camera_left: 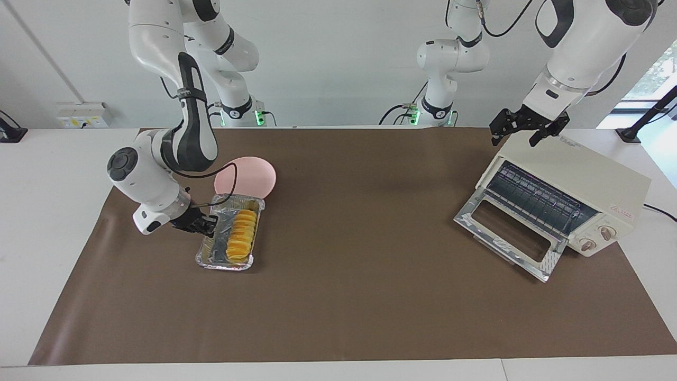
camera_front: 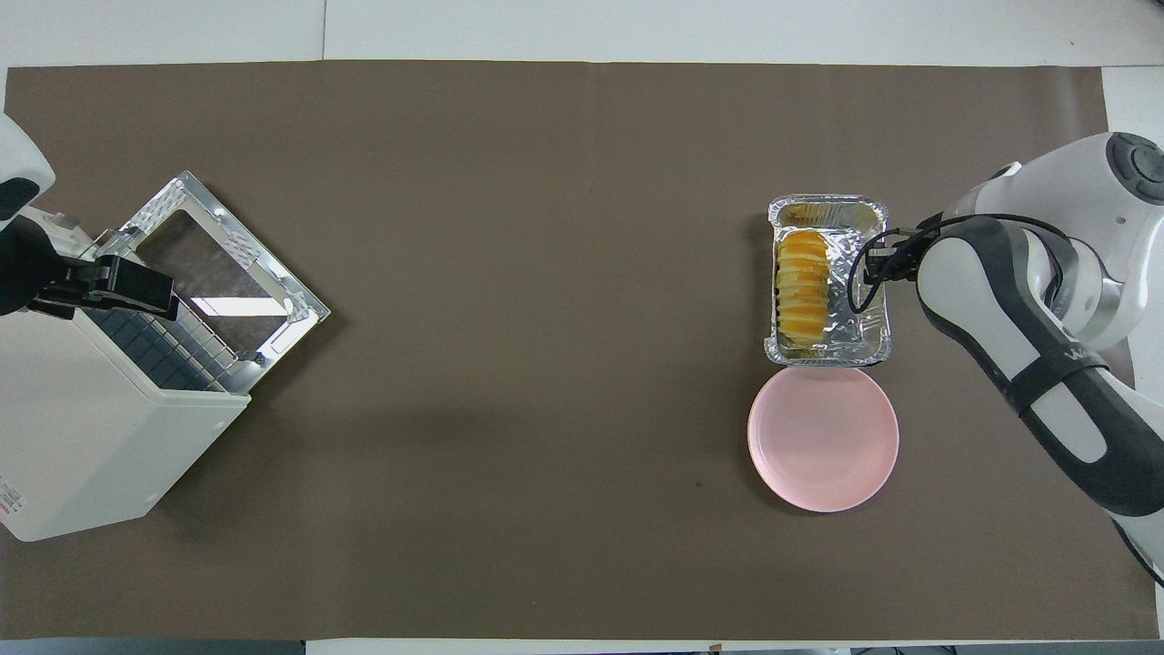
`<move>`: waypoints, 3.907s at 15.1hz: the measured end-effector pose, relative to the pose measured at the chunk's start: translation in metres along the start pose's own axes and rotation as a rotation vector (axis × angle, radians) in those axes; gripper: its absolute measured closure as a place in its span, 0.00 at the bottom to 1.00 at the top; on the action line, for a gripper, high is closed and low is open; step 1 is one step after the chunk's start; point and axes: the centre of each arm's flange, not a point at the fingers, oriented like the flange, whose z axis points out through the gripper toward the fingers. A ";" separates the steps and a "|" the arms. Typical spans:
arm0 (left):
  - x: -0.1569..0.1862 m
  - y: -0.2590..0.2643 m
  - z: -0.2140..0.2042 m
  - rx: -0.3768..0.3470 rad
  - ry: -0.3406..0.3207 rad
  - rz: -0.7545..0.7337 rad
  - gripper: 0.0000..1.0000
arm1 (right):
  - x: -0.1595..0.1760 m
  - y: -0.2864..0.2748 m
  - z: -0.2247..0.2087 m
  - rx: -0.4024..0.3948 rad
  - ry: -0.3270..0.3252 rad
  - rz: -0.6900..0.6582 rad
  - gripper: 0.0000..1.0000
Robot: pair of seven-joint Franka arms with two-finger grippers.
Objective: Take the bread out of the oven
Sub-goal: 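Lower the right gripper into the tray and grasp the bread slices, then lift the bread slices with the right gripper onto the pink plate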
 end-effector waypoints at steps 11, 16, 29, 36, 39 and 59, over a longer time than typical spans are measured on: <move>0.000 0.000 0.000 0.000 0.000 0.000 0.00 | 0.018 -0.055 -0.069 -0.087 0.029 -0.133 0.00; 0.000 0.000 0.000 0.000 0.000 0.000 0.00 | 0.006 -0.078 -0.032 -0.093 -0.002 -0.110 0.00; 0.000 -0.001 0.000 0.000 0.001 -0.002 0.00 | -0.025 -0.090 0.020 -0.100 -0.003 -0.101 0.15; 0.000 -0.001 0.000 0.000 0.001 -0.002 0.00 | -0.031 -0.087 0.027 -0.100 0.002 -0.093 0.59; 0.000 -0.001 0.000 0.000 0.001 -0.002 0.00 | -0.032 -0.088 0.026 -0.079 0.001 -0.058 0.85; 0.000 -0.001 0.000 0.000 0.001 -0.002 0.00 | -0.200 -0.069 -0.074 -0.108 -0.241 0.003 0.93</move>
